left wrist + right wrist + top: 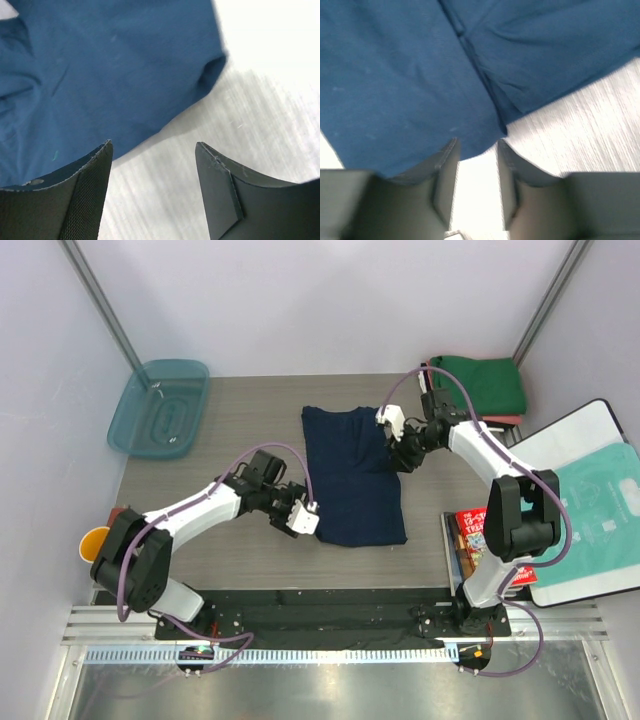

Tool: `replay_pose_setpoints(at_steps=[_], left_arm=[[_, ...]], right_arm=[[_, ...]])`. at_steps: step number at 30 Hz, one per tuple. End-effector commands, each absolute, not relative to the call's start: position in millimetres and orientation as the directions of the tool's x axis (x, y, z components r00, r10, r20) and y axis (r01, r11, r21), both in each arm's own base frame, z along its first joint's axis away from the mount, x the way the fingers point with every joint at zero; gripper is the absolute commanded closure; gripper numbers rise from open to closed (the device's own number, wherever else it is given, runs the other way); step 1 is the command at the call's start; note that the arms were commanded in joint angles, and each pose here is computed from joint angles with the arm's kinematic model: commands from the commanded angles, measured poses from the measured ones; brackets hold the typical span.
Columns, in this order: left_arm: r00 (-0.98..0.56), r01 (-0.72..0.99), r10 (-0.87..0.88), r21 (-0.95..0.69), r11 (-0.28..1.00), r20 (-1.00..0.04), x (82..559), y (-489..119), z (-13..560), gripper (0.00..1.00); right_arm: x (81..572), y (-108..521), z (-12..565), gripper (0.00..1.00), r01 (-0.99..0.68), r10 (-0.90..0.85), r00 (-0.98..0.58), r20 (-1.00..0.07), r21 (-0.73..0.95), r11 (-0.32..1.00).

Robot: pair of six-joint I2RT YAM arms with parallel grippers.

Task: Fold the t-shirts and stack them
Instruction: Fold the tshirt

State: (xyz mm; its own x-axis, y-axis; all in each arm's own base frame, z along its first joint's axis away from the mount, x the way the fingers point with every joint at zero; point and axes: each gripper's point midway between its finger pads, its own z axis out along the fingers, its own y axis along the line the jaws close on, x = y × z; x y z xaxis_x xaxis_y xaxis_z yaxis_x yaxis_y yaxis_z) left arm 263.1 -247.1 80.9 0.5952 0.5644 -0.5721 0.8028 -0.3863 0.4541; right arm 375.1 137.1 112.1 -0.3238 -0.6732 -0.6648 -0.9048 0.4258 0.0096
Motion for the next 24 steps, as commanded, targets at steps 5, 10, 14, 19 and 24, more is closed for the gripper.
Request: replay_pose_setpoints(at_steps=[5, 10, 14, 19, 24], left_arm=[[0.526, 0.85, 0.535, 0.424, -0.312, -0.661, 240.0, -276.2, 97.5, 0.7], [0.497, 0.867, 0.534, 0.387, -0.312, -0.684, 223.8, -276.6, 99.6, 1.0], [0.496, 0.866, 0.541, 0.343, -0.364, -0.679, 208.7, -269.8, 98.6, 1.0], [0.481, 0.867, 0.584, 0.256, -0.427, -0.654, 196.7, -256.8, 90.8, 1.0], [0.514, 0.849, 0.615, 0.248, -0.467, -0.598, 201.9, -255.3, 67.5, 1.0]], right_arm=[[351.3, 174.7, 81.6, 0.99, -0.917, -0.638, -0.387, -0.666, 0.207, 0.34], [354.0, 194.3, 61.3, 0.99, -0.925, -0.638, -0.375, -0.672, 0.222, 0.31], [360.2, 204.6, 52.3, 0.99, -0.921, -0.628, -0.383, -0.678, 0.231, 0.313], [365.0, 212.3, 40.6, 0.99, -0.919, -0.64, -0.388, -0.663, 0.233, 0.317], [372.3, 213.4, 39.6, 0.99, -0.916, -0.644, -0.393, -0.657, 0.22, 0.335]])
